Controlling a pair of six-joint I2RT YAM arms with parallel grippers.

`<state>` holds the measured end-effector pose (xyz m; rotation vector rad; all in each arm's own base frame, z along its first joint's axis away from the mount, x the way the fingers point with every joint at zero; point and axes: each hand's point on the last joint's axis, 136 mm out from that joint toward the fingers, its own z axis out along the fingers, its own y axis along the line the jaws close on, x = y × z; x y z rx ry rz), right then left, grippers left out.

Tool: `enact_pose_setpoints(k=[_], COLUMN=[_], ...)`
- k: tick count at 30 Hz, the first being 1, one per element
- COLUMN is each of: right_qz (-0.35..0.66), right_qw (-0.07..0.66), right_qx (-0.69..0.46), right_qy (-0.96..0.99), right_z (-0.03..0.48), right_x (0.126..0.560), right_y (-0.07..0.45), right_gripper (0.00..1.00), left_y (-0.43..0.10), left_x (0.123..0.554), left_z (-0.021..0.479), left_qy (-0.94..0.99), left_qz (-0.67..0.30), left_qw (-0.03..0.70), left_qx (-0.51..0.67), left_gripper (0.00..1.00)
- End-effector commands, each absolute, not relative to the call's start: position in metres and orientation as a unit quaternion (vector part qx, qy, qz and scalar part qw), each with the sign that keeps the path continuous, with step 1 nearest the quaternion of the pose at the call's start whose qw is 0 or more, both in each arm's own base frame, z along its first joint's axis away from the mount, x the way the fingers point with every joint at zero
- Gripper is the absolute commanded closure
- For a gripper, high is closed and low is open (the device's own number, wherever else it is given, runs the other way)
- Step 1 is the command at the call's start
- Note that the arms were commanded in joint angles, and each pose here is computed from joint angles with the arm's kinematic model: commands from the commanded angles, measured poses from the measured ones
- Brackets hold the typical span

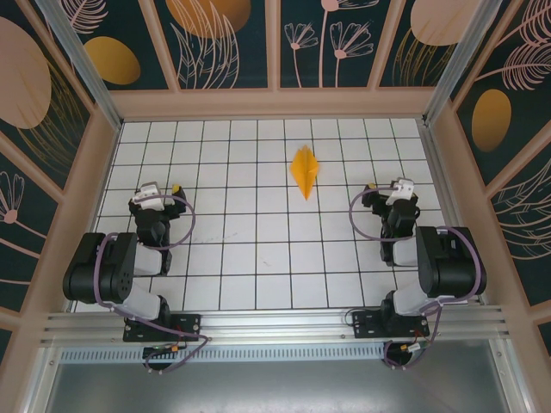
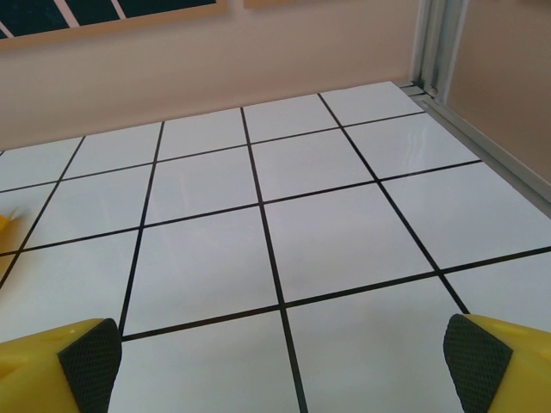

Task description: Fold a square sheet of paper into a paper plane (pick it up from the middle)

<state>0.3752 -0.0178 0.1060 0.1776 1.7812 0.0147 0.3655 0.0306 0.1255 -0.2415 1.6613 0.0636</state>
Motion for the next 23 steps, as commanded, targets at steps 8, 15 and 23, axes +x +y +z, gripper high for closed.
enact_pose_setpoints(k=[8,15,23], right_qz=[0.02,0.02,0.021], right_qw=[0.653,0.653,0.654], right_qx=[0.06,0.06,0.058], right_qy=[0.755,0.755,0.754], right_z=[0.121,0.121,0.121], right_x=[0.377,0.377,0.376], right_y=[-0.014,-0.013,-0.013], right_gripper=[0.01,0.01,0.01], left_y=[0.025,0.023,0.023], left_x=[0.37,0.373,0.374], left_z=[0.143,0.142,0.141], left_qy=[0.716,0.72,0.722], left_qz=[0.02,0.018,0.018], left_qw=[0.693,0.689,0.687], left_qx=[-0.084,-0.078,-0.076], left_gripper=[0.02,0.02,0.02])
